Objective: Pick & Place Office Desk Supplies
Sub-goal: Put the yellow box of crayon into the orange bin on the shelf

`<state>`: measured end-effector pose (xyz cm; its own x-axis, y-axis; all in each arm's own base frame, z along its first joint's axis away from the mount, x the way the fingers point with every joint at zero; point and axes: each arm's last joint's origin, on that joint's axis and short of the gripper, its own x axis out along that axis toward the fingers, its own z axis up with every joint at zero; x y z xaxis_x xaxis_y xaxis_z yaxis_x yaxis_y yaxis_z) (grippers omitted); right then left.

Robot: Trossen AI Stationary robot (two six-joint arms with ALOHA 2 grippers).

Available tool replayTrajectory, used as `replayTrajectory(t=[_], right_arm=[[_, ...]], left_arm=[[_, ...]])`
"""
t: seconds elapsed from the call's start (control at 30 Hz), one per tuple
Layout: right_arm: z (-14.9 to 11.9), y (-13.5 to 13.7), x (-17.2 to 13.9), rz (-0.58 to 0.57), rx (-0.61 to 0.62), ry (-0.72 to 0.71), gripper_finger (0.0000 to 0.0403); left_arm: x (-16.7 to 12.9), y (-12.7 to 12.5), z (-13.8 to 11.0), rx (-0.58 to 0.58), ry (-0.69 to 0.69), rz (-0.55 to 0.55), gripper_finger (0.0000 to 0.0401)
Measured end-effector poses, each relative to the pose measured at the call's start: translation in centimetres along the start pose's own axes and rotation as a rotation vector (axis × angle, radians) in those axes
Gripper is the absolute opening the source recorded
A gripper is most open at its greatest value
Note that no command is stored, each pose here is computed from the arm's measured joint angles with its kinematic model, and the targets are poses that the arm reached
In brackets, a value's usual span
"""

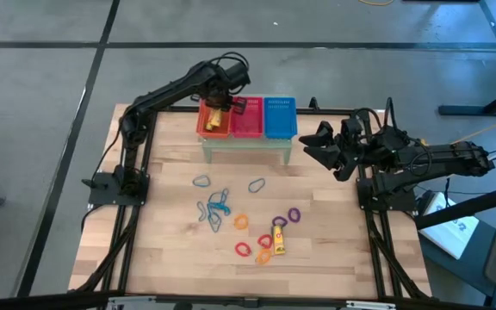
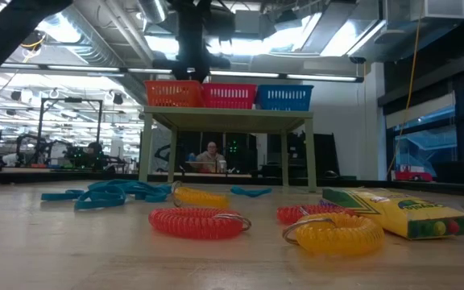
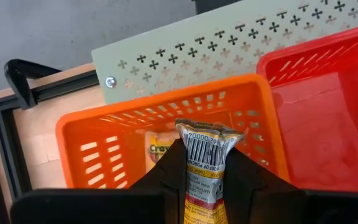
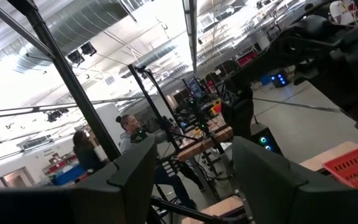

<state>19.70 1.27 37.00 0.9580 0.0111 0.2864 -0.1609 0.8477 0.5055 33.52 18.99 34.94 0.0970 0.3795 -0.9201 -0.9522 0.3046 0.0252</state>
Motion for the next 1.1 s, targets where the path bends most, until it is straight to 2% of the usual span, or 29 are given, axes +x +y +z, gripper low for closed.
replayTrajectory(t=[0.13,0.43,0.67,0.77,0.9,1.1], right_arm=[[0.0,0.0,0.0,0.001,0.000,-0.001,0.0213],[0.0,0.0,0.0,0.001,0.000,-0.001,0.0213],[0.0,0.0,0.0,0.001,-0.003,-0.002,0.0213],[0.0,0.0,0.0,0.001,-0.003,-0.002,0.0213],[0.0,0.0,0.0,0.001,-0.003,-0.002,0.0213],[0.0,0.0,0.0,0.001,-0.002,-0.002,0.0213]], left_arm=[[-0.2,0.0,0.0,-0.007,-0.004,-0.011,0.0080],[-0.2,-0.1,0.2,-0.050,-0.005,-0.035,0.0172],[-2.3,0.6,0.4,-0.057,-0.096,-0.085,0.0211],[-4.4,1.1,0.6,-0.088,-0.182,-0.157,0.0214],[-8.4,2.1,0.9,-0.138,-0.365,-0.291,0.0211],[-17.5,3.0,-0.9,-0.073,-0.728,-0.613,0.0208]])
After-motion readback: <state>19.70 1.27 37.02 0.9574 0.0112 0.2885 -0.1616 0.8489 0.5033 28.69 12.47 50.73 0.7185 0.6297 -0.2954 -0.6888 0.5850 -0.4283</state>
